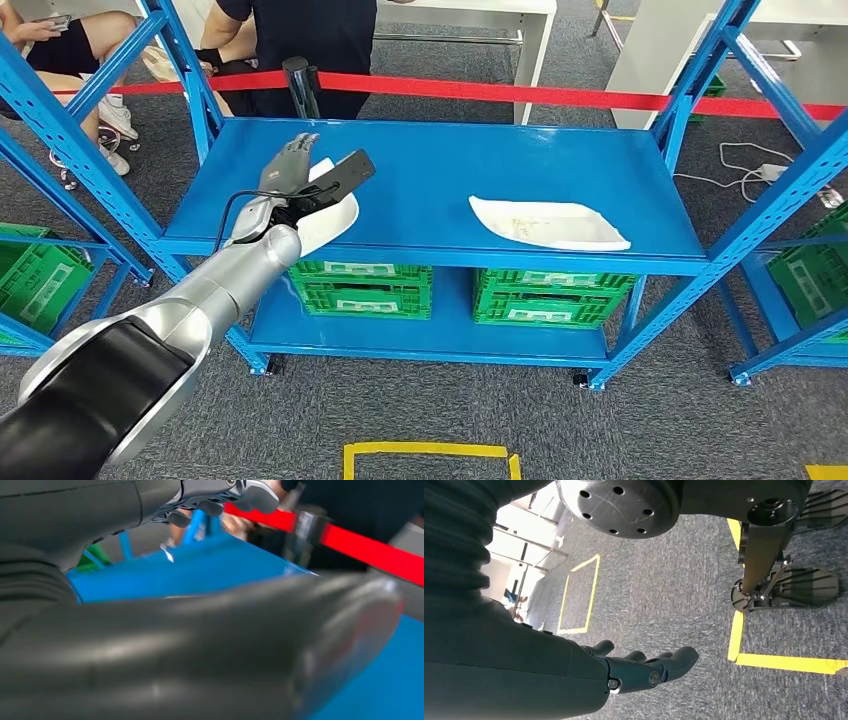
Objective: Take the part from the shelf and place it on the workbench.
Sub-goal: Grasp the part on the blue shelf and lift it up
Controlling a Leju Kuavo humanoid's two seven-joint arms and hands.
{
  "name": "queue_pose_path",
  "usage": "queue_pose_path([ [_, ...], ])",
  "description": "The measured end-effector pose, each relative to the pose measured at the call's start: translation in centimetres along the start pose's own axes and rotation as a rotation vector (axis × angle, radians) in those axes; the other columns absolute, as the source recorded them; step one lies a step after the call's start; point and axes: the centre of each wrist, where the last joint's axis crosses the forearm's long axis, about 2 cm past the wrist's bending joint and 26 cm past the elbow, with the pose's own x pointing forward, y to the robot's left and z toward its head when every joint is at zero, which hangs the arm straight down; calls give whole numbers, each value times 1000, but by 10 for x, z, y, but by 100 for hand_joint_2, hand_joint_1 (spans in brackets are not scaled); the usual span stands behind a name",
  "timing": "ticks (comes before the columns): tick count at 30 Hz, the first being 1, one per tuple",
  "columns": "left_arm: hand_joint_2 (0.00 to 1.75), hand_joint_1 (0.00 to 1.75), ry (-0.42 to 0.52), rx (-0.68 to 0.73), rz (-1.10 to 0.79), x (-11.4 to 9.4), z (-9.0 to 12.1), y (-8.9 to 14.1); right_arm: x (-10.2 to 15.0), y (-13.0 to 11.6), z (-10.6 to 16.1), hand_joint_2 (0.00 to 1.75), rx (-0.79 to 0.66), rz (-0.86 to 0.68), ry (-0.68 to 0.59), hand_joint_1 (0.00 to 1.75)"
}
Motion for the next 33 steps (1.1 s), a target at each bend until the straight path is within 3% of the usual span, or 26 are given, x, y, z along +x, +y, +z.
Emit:
queue_pose_path([
  [7,0,0,159,32,-81,-29,0,12,0,0,0,175,-1,2,0,0],
  [13,0,0,225,5,-111,-51,2,19,0,0,0,175,-2,3,1,0],
  [33,0,0,253,-32,-124,-74,7,22,0,0,0,175,-4,8,1,0],
])
